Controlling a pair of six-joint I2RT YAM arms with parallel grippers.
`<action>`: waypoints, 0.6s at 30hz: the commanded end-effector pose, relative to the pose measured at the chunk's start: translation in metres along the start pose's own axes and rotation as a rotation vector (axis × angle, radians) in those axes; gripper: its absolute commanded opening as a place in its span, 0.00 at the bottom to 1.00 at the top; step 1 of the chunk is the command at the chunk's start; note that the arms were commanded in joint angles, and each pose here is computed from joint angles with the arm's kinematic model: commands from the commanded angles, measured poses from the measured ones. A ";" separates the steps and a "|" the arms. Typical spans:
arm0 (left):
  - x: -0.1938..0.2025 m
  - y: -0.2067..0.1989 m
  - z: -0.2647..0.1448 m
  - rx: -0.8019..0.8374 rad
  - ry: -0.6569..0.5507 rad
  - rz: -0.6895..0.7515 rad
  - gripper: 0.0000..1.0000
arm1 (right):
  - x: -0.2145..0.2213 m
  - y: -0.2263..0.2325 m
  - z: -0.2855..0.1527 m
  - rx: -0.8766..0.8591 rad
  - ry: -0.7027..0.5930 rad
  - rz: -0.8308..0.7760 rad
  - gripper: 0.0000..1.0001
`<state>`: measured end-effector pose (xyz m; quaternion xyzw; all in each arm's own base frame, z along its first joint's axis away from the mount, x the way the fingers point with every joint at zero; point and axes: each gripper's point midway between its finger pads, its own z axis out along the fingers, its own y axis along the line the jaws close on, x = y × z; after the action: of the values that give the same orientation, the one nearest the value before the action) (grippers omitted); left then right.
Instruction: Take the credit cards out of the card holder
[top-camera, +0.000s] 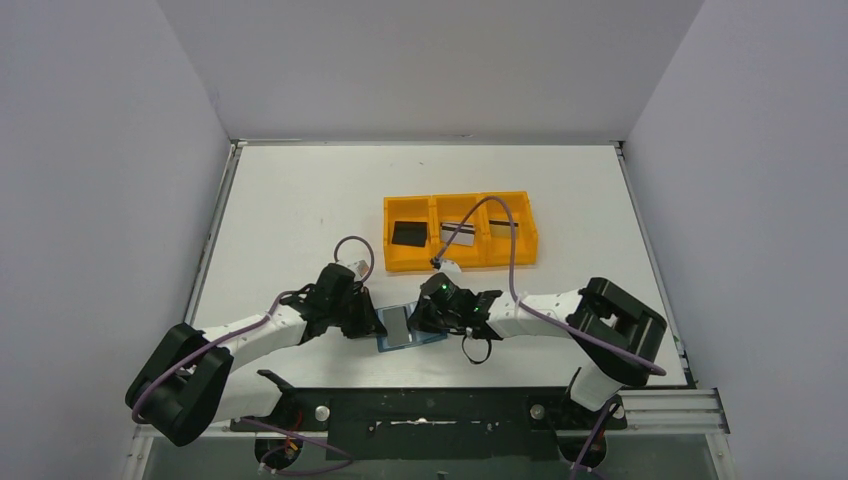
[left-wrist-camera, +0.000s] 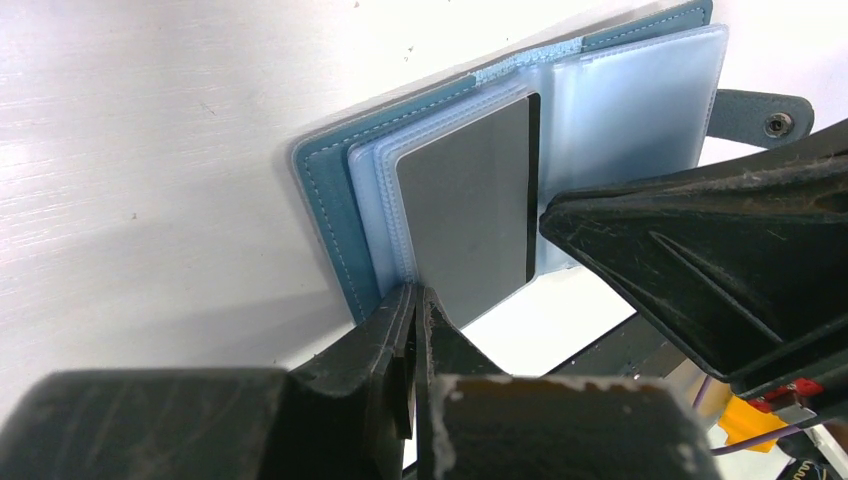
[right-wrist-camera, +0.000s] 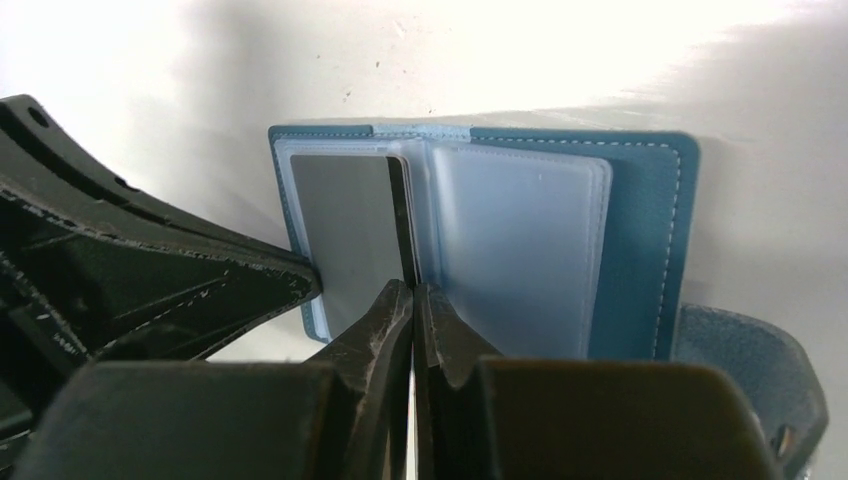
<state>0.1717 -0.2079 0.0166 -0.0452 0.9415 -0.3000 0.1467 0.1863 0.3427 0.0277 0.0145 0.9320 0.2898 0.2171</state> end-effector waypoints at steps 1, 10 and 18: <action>0.000 0.010 0.001 -0.055 -0.009 0.019 0.01 | -0.021 0.025 -0.014 -0.110 -0.073 0.042 0.00; -0.003 0.005 -0.002 -0.042 -0.010 0.035 0.13 | -0.015 0.012 -0.008 -0.071 -0.041 0.069 0.17; -0.034 -0.022 -0.014 -0.012 -0.096 0.060 0.38 | -0.011 0.009 0.001 -0.021 -0.004 0.046 0.23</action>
<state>0.1782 -0.2088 0.0260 -0.0399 0.9422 -0.2924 0.1584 0.1883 0.3394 0.0239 0.0384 0.9331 0.2953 0.2018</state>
